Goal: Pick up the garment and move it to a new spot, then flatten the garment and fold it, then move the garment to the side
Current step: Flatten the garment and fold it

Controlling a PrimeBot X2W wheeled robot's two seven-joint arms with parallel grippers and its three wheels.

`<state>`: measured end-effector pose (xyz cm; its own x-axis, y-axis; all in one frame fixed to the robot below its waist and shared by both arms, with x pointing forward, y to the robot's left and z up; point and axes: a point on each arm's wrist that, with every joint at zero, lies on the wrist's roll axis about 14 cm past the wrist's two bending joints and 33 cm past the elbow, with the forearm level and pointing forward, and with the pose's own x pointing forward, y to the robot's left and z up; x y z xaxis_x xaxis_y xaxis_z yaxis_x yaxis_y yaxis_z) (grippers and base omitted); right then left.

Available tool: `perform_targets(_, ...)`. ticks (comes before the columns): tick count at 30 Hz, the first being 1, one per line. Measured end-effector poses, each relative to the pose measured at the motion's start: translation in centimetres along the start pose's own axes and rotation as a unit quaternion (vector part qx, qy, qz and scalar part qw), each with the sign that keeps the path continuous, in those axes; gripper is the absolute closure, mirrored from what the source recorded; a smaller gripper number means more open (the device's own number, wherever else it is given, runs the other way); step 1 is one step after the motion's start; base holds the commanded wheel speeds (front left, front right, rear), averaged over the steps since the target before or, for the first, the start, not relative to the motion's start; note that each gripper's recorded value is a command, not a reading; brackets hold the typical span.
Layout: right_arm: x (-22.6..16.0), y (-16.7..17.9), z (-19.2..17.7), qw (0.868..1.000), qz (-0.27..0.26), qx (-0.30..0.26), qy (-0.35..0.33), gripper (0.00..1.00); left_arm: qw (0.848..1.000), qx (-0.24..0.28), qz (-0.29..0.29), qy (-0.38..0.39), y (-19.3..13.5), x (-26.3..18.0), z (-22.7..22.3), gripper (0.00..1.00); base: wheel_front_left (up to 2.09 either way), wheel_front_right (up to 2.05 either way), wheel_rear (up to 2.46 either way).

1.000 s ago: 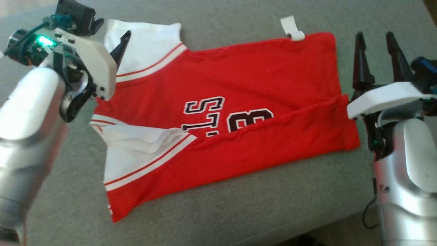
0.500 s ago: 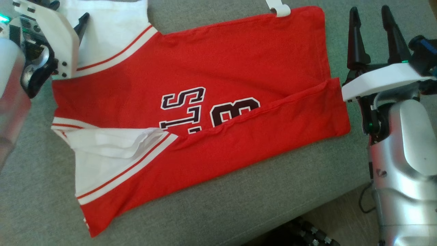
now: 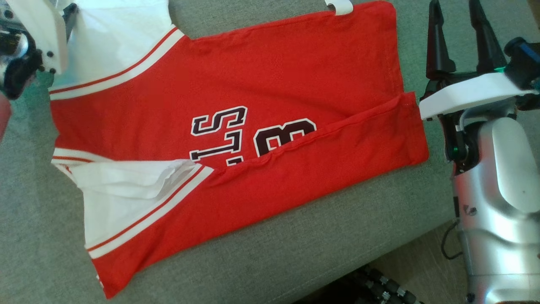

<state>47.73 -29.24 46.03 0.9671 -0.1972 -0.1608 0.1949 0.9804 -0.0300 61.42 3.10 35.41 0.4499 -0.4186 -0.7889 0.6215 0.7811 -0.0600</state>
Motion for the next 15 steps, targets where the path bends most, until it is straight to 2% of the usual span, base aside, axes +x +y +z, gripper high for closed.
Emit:
perform_targets(6,0.0,-0.5,0.1,1.0,-0.007,-0.003,-0.001,0.0,0.998,-0.036,-0.032,0.045,-0.9,-0.4,-0.4,0.0,0.0,0.0,0.0)
perform_targets(7,0.1,-0.5,0.1,1.0,-0.008,-0.002,-0.001,0.0,0.997,-0.039,-0.036,0.05,-1.0,-0.5,-0.5,0.56,0.0,0.0,0.0)
perform_targets(8,0.1,-0.5,0.1,1.0,-0.008,-0.002,-0.002,0.0,0.997,-0.04,-0.04,0.053,-1.1,-0.6,-0.5,1.0,0.0,0.0,0.0)
perform_targets(15,0.4,-0.4,0.5,1.0,-0.008,-0.009,-0.006,0.0,0.998,-0.032,-0.043,0.03,-1.5,-1.1,-0.2,1.0,0.0,0.0,0.0)
